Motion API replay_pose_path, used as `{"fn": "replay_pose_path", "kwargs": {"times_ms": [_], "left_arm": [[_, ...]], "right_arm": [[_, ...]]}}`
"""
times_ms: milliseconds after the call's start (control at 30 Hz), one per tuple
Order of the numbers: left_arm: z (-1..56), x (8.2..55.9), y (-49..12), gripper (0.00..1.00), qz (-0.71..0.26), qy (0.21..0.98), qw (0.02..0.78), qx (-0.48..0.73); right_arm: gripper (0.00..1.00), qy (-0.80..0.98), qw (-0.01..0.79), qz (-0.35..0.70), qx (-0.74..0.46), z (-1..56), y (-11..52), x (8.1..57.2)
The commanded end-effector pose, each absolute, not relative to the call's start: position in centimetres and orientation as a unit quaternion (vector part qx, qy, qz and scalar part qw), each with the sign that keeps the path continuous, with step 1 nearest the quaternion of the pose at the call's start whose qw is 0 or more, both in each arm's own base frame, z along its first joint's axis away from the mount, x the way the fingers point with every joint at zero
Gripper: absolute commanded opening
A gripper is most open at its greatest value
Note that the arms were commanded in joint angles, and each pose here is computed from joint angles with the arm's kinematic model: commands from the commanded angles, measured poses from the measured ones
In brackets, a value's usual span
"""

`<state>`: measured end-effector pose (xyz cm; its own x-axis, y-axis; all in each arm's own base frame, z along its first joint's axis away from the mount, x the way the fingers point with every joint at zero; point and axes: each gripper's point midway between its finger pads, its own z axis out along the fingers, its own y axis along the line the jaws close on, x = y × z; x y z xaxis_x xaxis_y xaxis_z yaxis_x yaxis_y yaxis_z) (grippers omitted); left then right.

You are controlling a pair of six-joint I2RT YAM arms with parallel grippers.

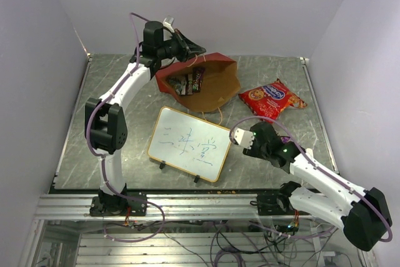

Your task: Take the snacks out of the paper bag

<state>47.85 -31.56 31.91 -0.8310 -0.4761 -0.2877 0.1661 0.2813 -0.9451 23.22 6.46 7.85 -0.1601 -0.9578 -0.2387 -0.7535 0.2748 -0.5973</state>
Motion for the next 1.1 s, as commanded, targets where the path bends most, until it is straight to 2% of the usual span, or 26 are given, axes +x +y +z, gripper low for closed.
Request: {"fn": "replay_pose_path", "kwargs": {"times_ms": [0, 267, 367, 633, 900, 1067], "left_arm": [[35.2, 47.0, -31.6, 0.07, -0.602, 0.736, 0.298, -0.087], [35.3, 46.6, -31.9, 0.07, -0.600, 0.737, 0.299, -0.085], [35.2, 46.3, -32.0, 0.07, -0.596, 0.740, 0.299, -0.083], [34.4, 46.0, -32.1, 0.07, -0.590, 0.745, 0.298, -0.089], [34.7, 45.7, -32.7, 0.07, -0.592, 0.745, 0.297, -0.085], [35.1, 45.8, -32.9, 0.07, -0.594, 0.743, 0.299, -0.079]], "right_arm": [[0.59, 0.739, 0.314, -0.128, -0.582, 8.7, 8.4, 23.0], [0.67, 0.745, 0.369, -0.063, -0.553, 11.6, 12.2, 24.7], [0.70, 0.747, 0.412, -0.030, -0.521, 13.6, 14.3, 26.1], [0.72, 0.765, 0.539, 0.069, -0.345, 19.0, 19.3, 30.7], [0.73, 0.756, 0.597, 0.091, -0.253, 23.7, 22.4, 36.5], [0.76, 0.741, 0.616, 0.142, -0.226, 24.2, 24.8, 37.9]]}}
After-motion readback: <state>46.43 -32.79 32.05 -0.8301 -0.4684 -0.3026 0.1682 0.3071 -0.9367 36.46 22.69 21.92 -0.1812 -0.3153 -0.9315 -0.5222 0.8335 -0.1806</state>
